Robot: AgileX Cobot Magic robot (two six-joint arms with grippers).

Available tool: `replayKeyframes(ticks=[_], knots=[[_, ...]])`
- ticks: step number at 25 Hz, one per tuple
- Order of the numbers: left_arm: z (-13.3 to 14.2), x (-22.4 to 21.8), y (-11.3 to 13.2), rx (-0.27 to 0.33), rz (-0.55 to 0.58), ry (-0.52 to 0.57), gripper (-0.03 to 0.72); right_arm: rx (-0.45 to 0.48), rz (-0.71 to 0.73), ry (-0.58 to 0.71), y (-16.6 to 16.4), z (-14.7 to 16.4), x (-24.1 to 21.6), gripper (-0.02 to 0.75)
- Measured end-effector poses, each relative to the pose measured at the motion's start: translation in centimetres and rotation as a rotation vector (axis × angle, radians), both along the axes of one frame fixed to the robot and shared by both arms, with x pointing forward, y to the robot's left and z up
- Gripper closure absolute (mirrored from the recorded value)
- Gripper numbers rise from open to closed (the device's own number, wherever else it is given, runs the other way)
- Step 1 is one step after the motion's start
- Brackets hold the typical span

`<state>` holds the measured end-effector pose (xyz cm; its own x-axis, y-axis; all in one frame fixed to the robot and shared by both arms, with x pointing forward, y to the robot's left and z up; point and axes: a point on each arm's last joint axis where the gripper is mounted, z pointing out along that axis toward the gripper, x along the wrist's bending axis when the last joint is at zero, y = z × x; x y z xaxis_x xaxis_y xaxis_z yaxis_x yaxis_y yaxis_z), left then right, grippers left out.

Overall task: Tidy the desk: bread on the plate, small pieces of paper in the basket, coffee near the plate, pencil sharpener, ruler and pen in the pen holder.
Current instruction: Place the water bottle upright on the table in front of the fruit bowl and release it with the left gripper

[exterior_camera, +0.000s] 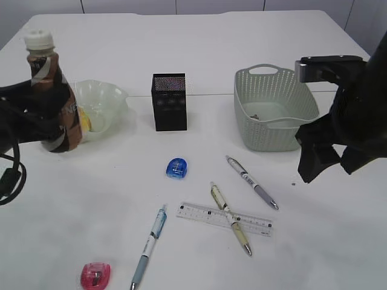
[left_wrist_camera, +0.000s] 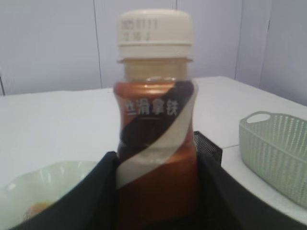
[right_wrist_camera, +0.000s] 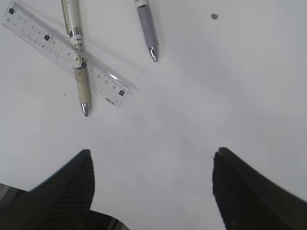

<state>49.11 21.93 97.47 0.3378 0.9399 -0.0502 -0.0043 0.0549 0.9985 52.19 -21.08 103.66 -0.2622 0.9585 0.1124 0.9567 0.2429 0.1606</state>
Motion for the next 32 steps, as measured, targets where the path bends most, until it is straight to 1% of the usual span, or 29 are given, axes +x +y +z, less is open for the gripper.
replayKeyframes(ticks=[3,9,12,19,25,32], knots=[[-1.3,0.8,-0.1,0.005,0.017,0.046,0.338,-0.019,0.006,-0.009,-0.2,0.0,0.1,0.176],[-2.7,3.1,-0.9,0.017,0.005,0.072,0.339,-0.026,0.008,-0.022,-0.2,0.0,0.2,0.176],[-3.9,4.3,-1.4,0.025,-0.004,0.095,0.339,-0.027,0.008,-0.024,-0.2,0.0,0.2,0.176],[-7.3,6.1,-2.1,0.056,-0.024,0.168,0.339,-0.028,0.008,-0.056,-0.2,0.0,0.5,0.176],[-9.9,6.6,-2.3,0.075,-0.024,0.232,0.339,-0.033,0.01,-0.06,-0.3,0.0,0.5,0.176],[-11.0,6.9,-2.3,0.057,-0.019,0.202,0.34,-0.034,0.01,-0.06,-0.3,0.0,0.5,0.176]])
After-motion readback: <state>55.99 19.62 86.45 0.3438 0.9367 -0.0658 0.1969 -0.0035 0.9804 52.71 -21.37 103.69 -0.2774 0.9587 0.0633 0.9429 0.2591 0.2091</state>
